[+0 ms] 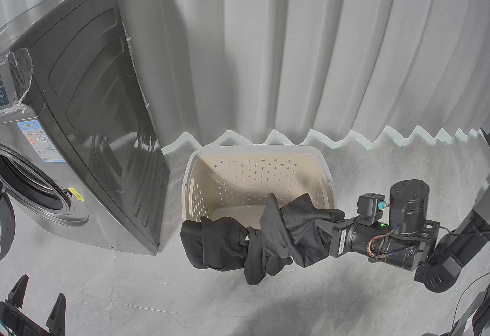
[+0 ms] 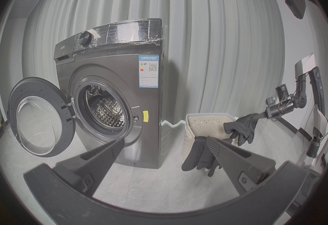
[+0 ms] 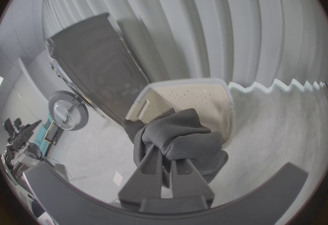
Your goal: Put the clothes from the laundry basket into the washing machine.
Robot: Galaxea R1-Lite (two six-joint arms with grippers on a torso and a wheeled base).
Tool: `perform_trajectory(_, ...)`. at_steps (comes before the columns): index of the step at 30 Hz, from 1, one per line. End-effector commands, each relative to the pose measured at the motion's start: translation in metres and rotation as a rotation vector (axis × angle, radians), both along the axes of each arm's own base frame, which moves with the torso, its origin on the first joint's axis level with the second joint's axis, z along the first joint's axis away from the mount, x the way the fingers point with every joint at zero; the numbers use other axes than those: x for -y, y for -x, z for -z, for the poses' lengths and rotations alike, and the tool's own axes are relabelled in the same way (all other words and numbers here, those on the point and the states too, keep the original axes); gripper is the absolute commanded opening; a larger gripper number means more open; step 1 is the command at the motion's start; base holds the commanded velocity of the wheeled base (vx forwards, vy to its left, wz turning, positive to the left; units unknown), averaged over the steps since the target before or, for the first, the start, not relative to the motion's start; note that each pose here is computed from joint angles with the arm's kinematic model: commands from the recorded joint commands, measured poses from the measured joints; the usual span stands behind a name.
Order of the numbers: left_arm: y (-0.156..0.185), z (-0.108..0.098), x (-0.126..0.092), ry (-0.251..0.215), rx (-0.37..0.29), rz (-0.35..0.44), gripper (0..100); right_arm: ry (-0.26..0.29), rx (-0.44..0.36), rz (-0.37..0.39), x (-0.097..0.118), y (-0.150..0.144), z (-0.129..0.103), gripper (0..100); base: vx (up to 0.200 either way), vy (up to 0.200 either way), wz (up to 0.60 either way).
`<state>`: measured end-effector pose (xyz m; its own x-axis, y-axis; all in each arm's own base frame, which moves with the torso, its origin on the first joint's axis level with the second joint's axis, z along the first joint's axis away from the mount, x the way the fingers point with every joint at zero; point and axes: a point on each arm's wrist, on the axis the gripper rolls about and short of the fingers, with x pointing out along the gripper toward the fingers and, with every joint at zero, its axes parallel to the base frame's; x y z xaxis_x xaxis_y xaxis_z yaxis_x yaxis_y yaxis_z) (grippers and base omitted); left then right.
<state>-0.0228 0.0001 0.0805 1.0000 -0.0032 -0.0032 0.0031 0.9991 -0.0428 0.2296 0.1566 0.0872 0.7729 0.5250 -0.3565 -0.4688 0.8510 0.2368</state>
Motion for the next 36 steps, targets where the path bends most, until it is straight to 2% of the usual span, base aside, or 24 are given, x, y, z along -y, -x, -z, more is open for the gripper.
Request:
perform_trajectory(1,0.000,0.004,0.000,-0.001,0.003,0.000,100,-0.097,0.142,-0.057,-0.005,0.033,-0.036,0,0.000,0.000,0.00)
perform_trajectory(6,0.000,0.004,0.000,0.000,0.003,0.000,100,-0.165,0.272,-0.088,-0.010,0.041,-0.059,0,0.000,0.000,0.00)
perform_trajectory(9,0.000,0.004,0.000,0.000,0.003,0.000,100,-0.162,0.339,-0.089,-0.008,0.042,-0.070,0,0.000,0.000,0.00)
perform_trajectory(13,0.000,0.004,0.000,0.000,0.003,0.000,100,-0.158,0.396,0.009,-0.006,0.036,-0.081,0,0.000,0.000,0.00)
perform_trajectory(17,0.000,0.004,0.000,0.000,0.003,0.000,100,-0.156,0.405,0.063,-0.006,0.037,-0.086,0,0.000,0.000,0.00)
perform_trajectory(24,0.000,0.004,0.000,0.000,0.003,0.000,100,-0.112,0.420,0.173,0.001,0.031,-0.087,0,-0.029,0.000,0.00)
perform_trajectory(32,0.000,0.004,0.000,0.000,0.003,-0.003,100,-0.104,0.412,0.186,0.005,0.031,-0.084,0,-0.200,0.000,0.00)
perform_trajectory(36,0.000,0.004,0.000,0.000,0.003,-0.003,100,-0.102,0.405,0.180,0.005,0.033,-0.081,0,0.000,0.000,0.00)
